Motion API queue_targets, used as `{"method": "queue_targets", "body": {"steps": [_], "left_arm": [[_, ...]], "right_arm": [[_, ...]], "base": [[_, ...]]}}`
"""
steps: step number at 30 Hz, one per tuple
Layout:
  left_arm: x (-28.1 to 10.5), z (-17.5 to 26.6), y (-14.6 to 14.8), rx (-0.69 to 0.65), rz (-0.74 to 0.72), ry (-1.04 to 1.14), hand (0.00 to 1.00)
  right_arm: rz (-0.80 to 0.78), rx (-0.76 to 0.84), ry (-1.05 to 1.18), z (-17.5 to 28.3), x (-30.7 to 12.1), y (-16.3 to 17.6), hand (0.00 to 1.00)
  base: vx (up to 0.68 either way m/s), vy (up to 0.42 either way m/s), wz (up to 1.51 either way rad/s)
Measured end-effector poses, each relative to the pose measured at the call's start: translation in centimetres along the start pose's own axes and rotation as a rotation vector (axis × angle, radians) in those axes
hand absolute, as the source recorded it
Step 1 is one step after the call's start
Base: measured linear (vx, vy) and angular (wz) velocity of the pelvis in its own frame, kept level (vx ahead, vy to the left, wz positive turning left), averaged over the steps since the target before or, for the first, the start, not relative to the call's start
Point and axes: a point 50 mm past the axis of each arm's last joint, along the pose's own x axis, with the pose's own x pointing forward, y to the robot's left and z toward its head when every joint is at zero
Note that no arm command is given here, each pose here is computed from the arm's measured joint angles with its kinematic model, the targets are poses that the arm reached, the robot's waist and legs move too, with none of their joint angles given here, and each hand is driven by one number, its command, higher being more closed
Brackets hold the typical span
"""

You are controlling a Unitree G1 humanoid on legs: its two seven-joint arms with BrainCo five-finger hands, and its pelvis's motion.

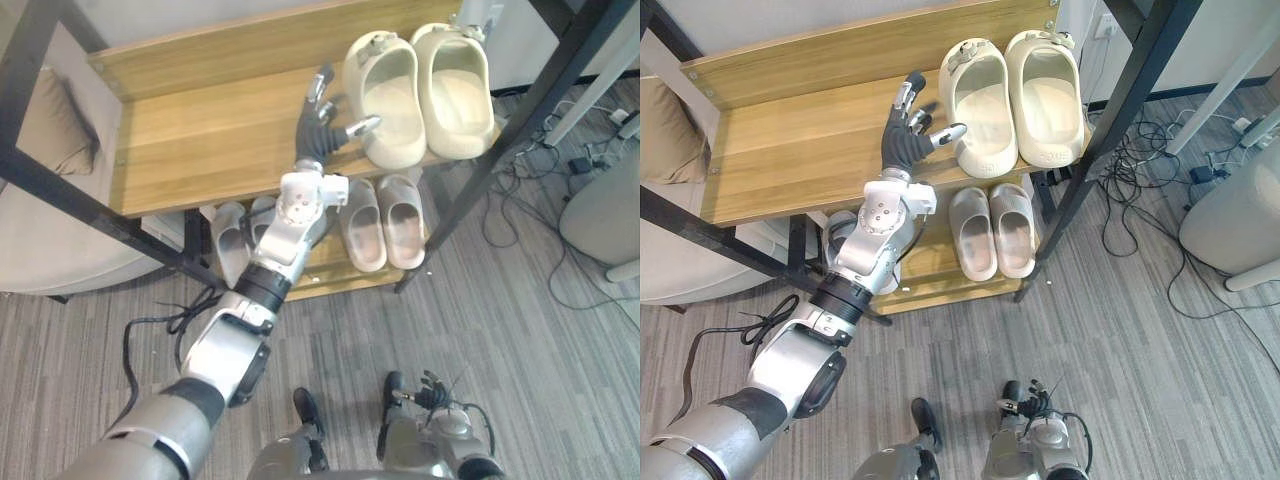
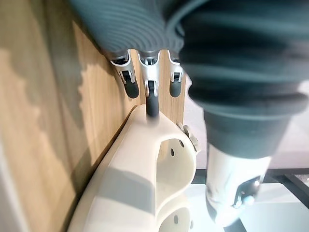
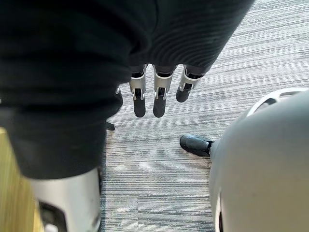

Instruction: Organize the slippers on the shoe rack

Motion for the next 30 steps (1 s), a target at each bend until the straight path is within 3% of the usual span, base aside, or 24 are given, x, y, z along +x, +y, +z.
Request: {"method": "queue_targets", "body": {"steps": [12,17,20,30], "left_arm": [[-0.5,-0.1,8.5,0.043,0.208,0.003,0.0],[-1.6,2.8,6.8,-0.051,0.133,-0.147,0.0],[-3.4,4.9,4.1,-0.124,-0.001,-0.279,0.0],[-10.9,1.7,1.8,-0.328,-0.136,-0.2,0.0]], "right_arm": [[0.017,-0.005,0.011,-0.4,-0.1,0.0,0.0],[0.02,-0.014,0.022,-0.8,-0.2,-0.1,0.0],[0.023,-0.029,0.039,-1.1,-0.2,-0.3,0.0],[0.044,-0.096,0.095,-2.8,-0.6,-0.4,0.0]], "base": [[-0.02,0.0,0.08],[-0.01,0.014,0.17],[-0.03,0.015,0.15],[-0.02,0.007,0.19]]}}
